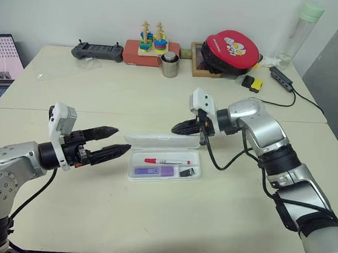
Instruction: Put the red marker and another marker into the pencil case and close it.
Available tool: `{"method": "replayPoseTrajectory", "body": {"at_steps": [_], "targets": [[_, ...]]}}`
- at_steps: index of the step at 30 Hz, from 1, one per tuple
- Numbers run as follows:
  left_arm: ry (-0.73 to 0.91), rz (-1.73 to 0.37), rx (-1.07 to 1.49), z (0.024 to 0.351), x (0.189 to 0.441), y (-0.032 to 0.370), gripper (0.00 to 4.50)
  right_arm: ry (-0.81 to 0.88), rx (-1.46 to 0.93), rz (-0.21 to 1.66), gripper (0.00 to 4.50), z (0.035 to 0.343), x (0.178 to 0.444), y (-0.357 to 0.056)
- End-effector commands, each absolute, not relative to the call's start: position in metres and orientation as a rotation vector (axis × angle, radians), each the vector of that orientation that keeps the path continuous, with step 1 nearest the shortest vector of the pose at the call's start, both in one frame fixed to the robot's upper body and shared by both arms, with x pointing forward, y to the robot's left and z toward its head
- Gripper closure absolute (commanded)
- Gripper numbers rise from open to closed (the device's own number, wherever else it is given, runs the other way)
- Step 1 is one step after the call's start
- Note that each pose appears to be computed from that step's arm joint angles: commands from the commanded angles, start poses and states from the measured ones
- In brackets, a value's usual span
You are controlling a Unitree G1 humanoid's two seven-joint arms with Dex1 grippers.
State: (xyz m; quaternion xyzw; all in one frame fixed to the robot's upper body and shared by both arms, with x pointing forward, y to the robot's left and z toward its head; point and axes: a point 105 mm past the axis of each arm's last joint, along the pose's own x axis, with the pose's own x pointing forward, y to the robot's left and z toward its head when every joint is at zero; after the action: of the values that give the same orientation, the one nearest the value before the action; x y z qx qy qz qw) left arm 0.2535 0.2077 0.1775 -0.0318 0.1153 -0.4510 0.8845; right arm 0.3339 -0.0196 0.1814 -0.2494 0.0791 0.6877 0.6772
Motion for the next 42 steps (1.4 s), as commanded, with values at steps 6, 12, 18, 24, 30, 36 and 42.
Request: {"method": "replayPoseTrajectory", "body": {"at_steps": [6,12,18,24,30,36,42], "targets": [[0.348,-1.004,0.035,0.159,0.24,0.203,0.0,0.351,-0.654,1.587,4.46,0.129,0.309,-0.017],[0.334,-1.001,0.053,0.158,0.246,0.203,0.0,0.392,-0.598,1.548,4.46,0.125,0.311,-0.025],[0.314,-0.994,0.056,0.158,0.254,0.201,0.0,0.454,-0.624,1.519,4.46,0.113,0.307,-0.042],[0.311,-1.011,0.055,0.158,0.252,0.197,0.0,0.516,-0.72,1.496,4.46,0.091,0.305,-0.044],[0.296,-0.955,0.053,0.159,0.259,0.201,0.0,0.459,-0.618,1.502,4.46,0.104,0.305,-0.039],[0.196,-0.6,0.06,0.164,0.313,0.238,0.0,0.248,-0.35,1.317,4.46,0.159,0.332,-0.058],[0.153,-0.325,0.124,0.163,0.351,0.272,0.0,0.183,-0.201,0.895,2.85,0.182,0.369,-0.13]]}}
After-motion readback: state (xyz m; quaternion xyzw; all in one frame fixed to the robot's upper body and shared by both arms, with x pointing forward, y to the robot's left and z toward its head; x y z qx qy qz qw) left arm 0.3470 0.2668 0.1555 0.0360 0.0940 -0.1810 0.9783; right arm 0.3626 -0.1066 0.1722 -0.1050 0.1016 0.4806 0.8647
